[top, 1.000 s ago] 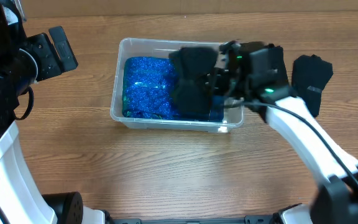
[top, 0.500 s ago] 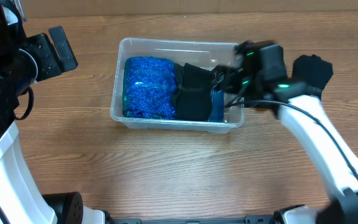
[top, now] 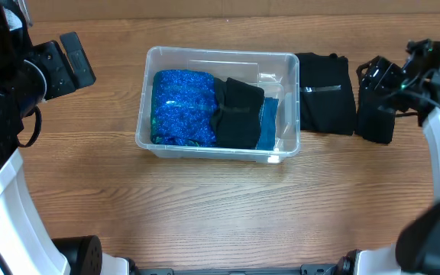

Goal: Pack container
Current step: 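Grasp the black garment and place it on the denim in the bin, then grasp the rear-left rolled black garment with the right gripper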

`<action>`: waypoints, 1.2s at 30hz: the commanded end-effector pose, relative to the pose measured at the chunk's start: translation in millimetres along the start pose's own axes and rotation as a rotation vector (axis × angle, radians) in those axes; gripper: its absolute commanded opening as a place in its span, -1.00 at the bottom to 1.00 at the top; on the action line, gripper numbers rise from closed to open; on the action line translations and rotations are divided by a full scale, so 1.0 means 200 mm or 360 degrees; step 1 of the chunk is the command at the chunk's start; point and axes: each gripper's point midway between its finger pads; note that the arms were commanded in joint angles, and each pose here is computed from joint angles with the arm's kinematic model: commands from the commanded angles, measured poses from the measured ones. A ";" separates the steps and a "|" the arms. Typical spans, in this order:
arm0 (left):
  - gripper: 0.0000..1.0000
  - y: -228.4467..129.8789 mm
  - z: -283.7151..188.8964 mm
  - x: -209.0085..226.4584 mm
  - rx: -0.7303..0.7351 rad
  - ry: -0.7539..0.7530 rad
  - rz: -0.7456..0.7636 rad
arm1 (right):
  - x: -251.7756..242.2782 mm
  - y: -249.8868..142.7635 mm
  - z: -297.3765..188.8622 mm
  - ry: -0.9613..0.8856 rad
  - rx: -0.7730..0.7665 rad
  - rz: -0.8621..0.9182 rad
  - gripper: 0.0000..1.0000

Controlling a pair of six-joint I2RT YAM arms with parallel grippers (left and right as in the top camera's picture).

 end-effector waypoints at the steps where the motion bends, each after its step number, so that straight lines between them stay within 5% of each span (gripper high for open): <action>1: 1.00 0.00 0.00 0.00 0.0000 -0.0007 0.0026 | -0.04 -0.07 0.24 0.0055 0.0116 -0.0043 0.79; 13: 1.00 0.00 0.00 0.00 0.0000 -0.0007 0.0026 | -0.20 -0.32 0.67 0.0023 0.0357 0.0032 0.64; 15: 1.00 0.00 0.00 0.00 0.0000 -0.0007 0.0026 | -0.21 -0.37 0.71 0.0017 0.0406 0.0037 0.41; 18: 1.00 0.00 0.00 0.00 0.0000 -0.0008 0.0026 | -0.20 -0.42 0.73 0.0014 0.0452 0.0037 -0.31; 20: 1.00 0.00 0.00 0.00 0.0000 -0.0007 0.0026 | -0.19 -0.43 0.72 0.0020 0.0471 0.0039 -0.48; 28: 1.00 0.00 0.00 0.00 0.0000 -0.0007 0.0026 | 0.10 -0.27 0.37 0.0244 0.0361 -0.0019 -0.91; 36: 1.00 0.00 0.00 0.00 0.0000 -0.0007 0.0026 | 0.54 -0.10 -0.38 0.0532 -0.0027 -0.0255 -0.92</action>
Point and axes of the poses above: each gripper's point midway between its finger pads, its own z axis out along the fingers, its own x axis along the line the jaws close on, y = z × x, and after that the axes turned 1 degree about z, right-handed
